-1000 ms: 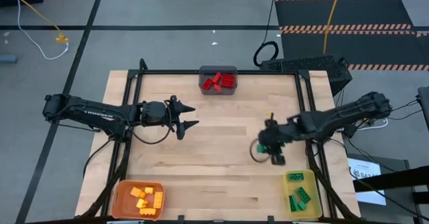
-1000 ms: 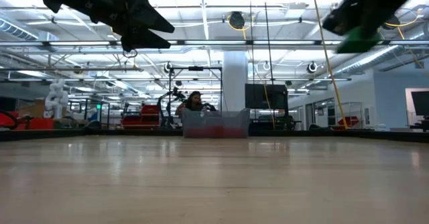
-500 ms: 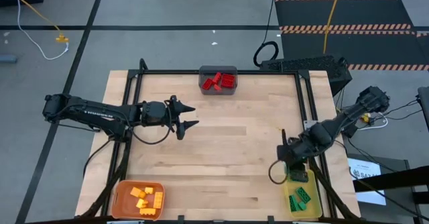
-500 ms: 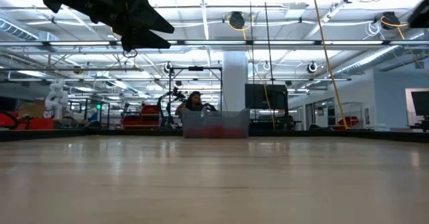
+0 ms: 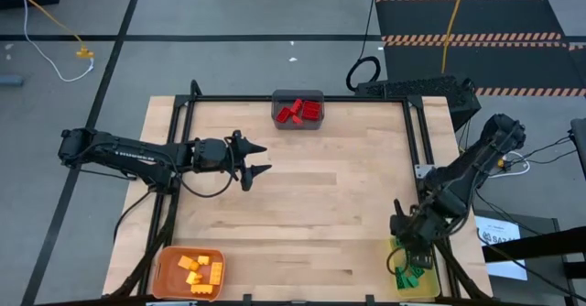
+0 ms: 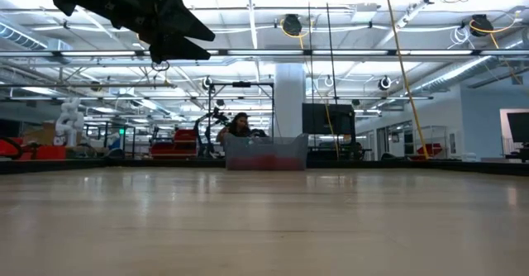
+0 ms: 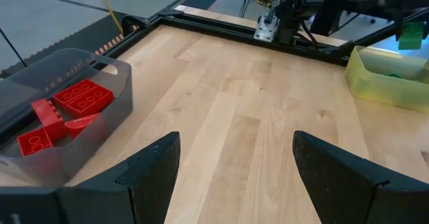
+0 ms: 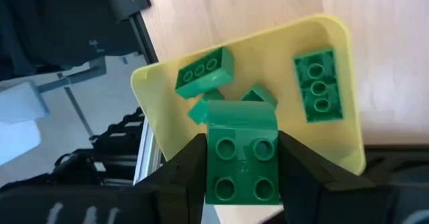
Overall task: Sort & place blocks by color
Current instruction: Put the green game piece into the yellow bin
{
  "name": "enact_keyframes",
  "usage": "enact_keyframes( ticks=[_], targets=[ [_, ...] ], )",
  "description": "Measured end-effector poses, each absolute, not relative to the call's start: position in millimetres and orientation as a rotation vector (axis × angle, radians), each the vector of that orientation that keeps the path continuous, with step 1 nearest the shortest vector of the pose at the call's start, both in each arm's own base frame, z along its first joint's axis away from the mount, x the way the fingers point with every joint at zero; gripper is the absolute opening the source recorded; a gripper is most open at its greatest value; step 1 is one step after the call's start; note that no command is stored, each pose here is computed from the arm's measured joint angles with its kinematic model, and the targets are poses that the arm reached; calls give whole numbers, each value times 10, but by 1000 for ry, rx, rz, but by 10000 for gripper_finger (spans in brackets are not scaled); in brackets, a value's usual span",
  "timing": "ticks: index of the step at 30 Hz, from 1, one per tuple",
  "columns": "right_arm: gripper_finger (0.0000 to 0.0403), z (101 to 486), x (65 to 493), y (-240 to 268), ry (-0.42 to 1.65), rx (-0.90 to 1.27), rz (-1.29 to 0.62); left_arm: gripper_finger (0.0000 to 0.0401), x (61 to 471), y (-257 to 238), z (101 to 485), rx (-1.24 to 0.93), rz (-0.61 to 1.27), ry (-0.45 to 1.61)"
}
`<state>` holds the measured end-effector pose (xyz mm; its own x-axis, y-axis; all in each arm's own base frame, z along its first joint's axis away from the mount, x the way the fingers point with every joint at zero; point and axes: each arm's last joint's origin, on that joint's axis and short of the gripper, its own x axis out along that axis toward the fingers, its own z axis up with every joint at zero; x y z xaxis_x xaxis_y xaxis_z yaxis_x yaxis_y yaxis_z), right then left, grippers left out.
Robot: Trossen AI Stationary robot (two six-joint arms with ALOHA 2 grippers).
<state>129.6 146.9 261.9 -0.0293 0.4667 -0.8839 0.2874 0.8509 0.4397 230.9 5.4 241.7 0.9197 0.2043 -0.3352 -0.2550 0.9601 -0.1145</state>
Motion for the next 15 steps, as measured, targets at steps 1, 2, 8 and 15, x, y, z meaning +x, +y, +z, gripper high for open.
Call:
enact_keyframes(
  ticks=[1, 2, 8, 15],
  targets=[
    [121, 2604, 1298, 1504, 1620, 594, 157, 285, 2309, 54, 2417, -158, 237, 327],
    [121, 2586, 1302, 1542, 1623, 591, 157, 285, 2309, 54, 2417, -158, 237, 327],
    [121, 2405, 1315, 1713, 1657, 592, 139, 285, 2309, 54, 2417, -155, 237, 327],
    [121, 2217, 1223, 1790, 1698, 590, 99, 285, 2309, 54, 2417, -149, 236, 328]
  ],
)
